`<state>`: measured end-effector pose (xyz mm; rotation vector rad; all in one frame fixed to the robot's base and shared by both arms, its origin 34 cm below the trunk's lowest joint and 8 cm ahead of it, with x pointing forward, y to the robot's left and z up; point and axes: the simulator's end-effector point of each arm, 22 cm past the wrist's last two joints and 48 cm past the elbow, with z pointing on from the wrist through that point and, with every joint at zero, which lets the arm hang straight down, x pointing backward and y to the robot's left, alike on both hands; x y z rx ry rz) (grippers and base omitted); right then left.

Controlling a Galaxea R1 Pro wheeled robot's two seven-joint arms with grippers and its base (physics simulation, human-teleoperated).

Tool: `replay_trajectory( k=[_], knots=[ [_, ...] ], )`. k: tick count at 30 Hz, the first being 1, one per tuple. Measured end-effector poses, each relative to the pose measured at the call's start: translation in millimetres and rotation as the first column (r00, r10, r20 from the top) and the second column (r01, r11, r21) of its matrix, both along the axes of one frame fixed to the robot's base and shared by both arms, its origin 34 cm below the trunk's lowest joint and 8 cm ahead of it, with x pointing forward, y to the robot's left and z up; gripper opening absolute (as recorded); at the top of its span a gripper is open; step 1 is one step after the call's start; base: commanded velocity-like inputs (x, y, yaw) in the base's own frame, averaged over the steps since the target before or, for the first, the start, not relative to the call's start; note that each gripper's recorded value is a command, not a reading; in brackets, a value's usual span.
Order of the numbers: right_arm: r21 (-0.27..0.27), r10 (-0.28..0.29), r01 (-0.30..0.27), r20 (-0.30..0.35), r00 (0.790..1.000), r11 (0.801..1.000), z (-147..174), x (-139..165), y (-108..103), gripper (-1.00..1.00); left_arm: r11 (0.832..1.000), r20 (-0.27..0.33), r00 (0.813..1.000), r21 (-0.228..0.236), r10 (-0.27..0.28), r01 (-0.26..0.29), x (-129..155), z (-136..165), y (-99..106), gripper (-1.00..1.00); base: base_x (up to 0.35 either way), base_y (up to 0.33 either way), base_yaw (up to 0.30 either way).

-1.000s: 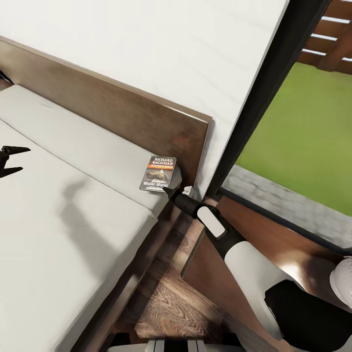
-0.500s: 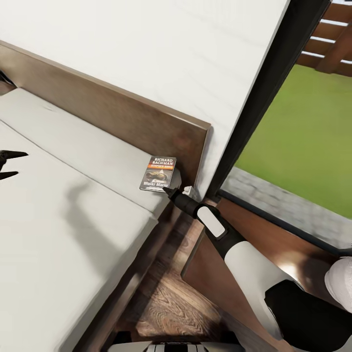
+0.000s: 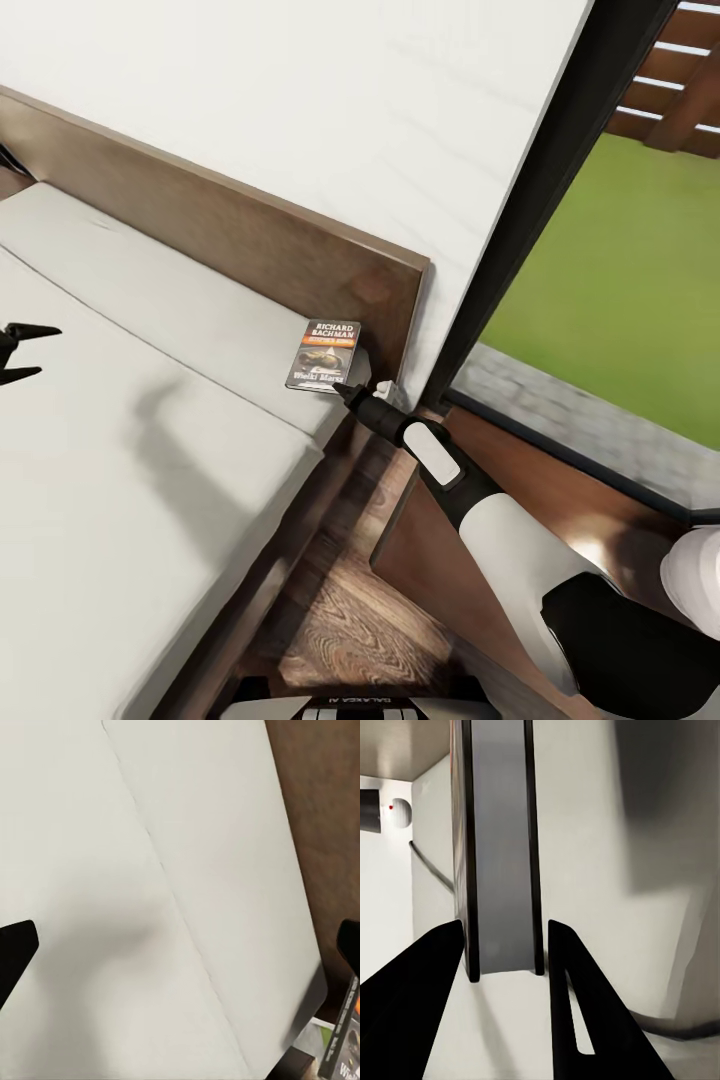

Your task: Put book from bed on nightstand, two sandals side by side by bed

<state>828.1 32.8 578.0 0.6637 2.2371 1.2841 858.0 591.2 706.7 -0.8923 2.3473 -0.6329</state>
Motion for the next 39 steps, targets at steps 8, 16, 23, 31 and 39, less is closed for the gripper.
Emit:
replay_trajectory(
  k=[8,16,23,31,39],
  knots=[
    [-0.004,-0.001,0.001,0.001,1.0,1.0,-0.7,0.1,-0.6,-1.0,1.0,-0.006,1.0,-0.003,0.002,-0.002,-1.8,-2.5,-0.1,1.0,0.0,0.0,0.0],
    [-0.006,-0.002,0.002,0.002,1.0,1.0,-0.9,0.3,-1.0,-1.0,1.0,-0.012,1.0,0.001,0.0,0.0,-2.9,-3.8,0.3,1.0,0.0,0.0,0.0],
    [-0.007,0.003,-0.003,-0.001,1.0,1.0,-1.4,-0.9,-0.1,-1.0,1.0,-0.015,1.0,0.001,-0.003,0.003,-3.4,-4.5,-0.3,1.0,0.0,0.0,0.0],
    [-0.007,0.005,-0.005,-0.002,1.0,1.0,-1.6,-1.2,0.1,-1.0,1.0,-0.016,1.0,0.0,-0.004,0.004,-3.3,-5.0,-1.2,1.0,0.0,0.0,0.0],
    [-0.012,0.007,-0.007,-0.004,1.0,1.0,-1.4,-1.6,0.1,-1.0,1.0,-0.015,1.0,-0.002,-0.005,0.005,-3.2,-3.9,-2.0,1.0,0.0,0.0,0.0]
  ],
)
